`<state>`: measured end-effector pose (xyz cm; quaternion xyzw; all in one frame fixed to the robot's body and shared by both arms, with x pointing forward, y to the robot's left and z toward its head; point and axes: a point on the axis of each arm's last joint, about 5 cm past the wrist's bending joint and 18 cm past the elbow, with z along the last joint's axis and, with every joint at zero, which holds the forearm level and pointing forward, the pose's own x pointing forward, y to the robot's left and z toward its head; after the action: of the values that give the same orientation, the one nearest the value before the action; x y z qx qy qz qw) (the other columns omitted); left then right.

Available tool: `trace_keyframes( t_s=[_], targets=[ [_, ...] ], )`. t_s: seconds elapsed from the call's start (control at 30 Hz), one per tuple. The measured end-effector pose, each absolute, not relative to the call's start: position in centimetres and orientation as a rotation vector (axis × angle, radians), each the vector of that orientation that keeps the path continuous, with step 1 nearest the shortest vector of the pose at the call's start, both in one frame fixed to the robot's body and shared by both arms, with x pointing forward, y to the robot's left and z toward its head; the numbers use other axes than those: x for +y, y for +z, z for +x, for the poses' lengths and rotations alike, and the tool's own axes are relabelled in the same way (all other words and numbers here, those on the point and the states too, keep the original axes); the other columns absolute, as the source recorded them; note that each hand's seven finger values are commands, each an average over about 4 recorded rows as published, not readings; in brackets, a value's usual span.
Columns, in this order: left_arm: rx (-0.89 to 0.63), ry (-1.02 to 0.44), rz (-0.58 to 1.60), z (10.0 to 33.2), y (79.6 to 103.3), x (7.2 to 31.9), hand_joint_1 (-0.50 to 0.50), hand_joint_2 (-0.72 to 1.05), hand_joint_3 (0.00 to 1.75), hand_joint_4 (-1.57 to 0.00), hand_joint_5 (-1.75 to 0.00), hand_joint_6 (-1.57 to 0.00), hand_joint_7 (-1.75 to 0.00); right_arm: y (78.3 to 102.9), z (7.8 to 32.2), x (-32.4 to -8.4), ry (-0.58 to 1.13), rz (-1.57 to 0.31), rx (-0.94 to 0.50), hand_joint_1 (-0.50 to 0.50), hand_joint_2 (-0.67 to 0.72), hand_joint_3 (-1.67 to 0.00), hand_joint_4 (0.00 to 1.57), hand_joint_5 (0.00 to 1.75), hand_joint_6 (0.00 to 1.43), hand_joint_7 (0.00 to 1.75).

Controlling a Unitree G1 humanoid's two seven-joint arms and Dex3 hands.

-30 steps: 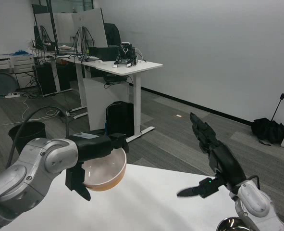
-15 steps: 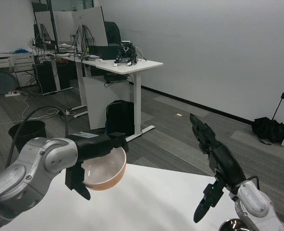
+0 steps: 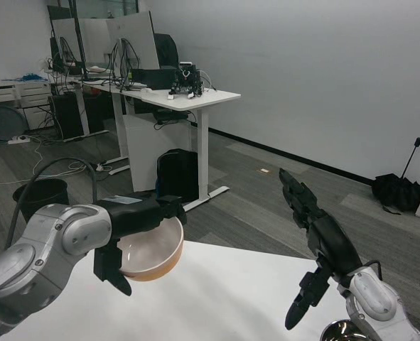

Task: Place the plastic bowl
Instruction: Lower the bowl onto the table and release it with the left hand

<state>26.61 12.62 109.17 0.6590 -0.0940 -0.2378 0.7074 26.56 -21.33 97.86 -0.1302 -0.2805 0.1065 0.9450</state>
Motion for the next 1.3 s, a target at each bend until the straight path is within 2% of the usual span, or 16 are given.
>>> trace_keyframes(
  t_s=[0.3,0.53,0.7,0.8,0.87,1.03,1.07,1.17,1.27,1.3],
  targets=[
    [-0.176,-0.499,1.484,26.9,108.7,13.1,-0.5,0.69,1.22,-1.34,-1.75,-0.1,-1.38,97.8,26.6,-21.3,0.217,-0.265,-0.569,-0.46,0.47,0.0,0.0,0.0,0.0,0.0],
    [-0.025,-0.514,1.513,28.3,105.9,14.3,-0.5,0.69,1.22,-1.23,-1.75,-0.09,-1.31,97.7,26.6,-21.4,0.215,-0.264,-0.566,-0.46,0.47,0.0,0.0,0.0,0.0,0.0],
    [0.031,-0.532,1.503,28.7,104.8,14.7,-0.5,0.69,1.22,-1.12,-1.75,-0.08,-1.26,97.7,26.6,-21.4,0.214,-0.264,-0.563,-0.46,0.47,0.0,0.0,0.0,0.0,0.0],
    [0.073,-0.548,1.488,28.9,103.8,14.9,-0.5,0.69,1.18,-1.0,-1.75,-0.08,-1.24,97.5,26.6,-21.4,0.214,-0.261,-0.557,-0.46,0.47,0.0,0.0,0.0,0.0,0.0],
    [0.092,-0.562,1.475,29.0,103.1,14.9,-0.5,0.65,1.2,-0.81,-1.75,-0.05,-1.17,97.5,26.6,-21.4,0.216,-0.257,-0.554,-0.46,0.47,0.0,0.0,0.0,0.0,0.0],
    [0.137,-0.597,1.443,29.1,101.4,15.0,-0.5,0.29,1.22,-0.31,-1.75,0.0,-0.87,97.3,26.7,-21.4,0.215,-0.251,-0.551,-0.46,0.47,0.0,0.0,0.0,0.0,0.0],
    [0.141,-0.605,1.437,29.1,101.2,14.9,-0.5,0.25,1.22,-0.24,-1.75,0.0,-0.84,97.3,26.7,-21.5,0.214,-0.25,-0.55,-0.46,0.47,0.0,0.0,0.0,0.0,0.0],
    [0.146,-0.612,1.431,29.2,100.9,15.0,-0.5,0.25,1.2,-0.18,-1.75,0.0,-0.77,97.2,26.7,-21.5,0.214,-0.249,-0.551,-0.46,0.47,0.0,0.0,0.0,0.0,0.0],
    [0.159,-0.616,1.427,29.3,100.7,15.1,-0.5,0.32,0.89,-0.07,-1.75,0.0,-0.59,97.2,26.7,-21.5,0.213,-0.247,-0.552,-0.46,0.47,0.0,0.0,0.0,0.0,0.0],
    [0.163,-0.618,1.426,29.3,100.6,15.1,-0.5,0.52,0.72,-0.04,-1.75,0.0,-0.54,97.2,26.7,-21.5,0.213,-0.246,-0.552,-0.46,0.47,0.0,0.0,0.0,0.0,0.0]
  ],
)
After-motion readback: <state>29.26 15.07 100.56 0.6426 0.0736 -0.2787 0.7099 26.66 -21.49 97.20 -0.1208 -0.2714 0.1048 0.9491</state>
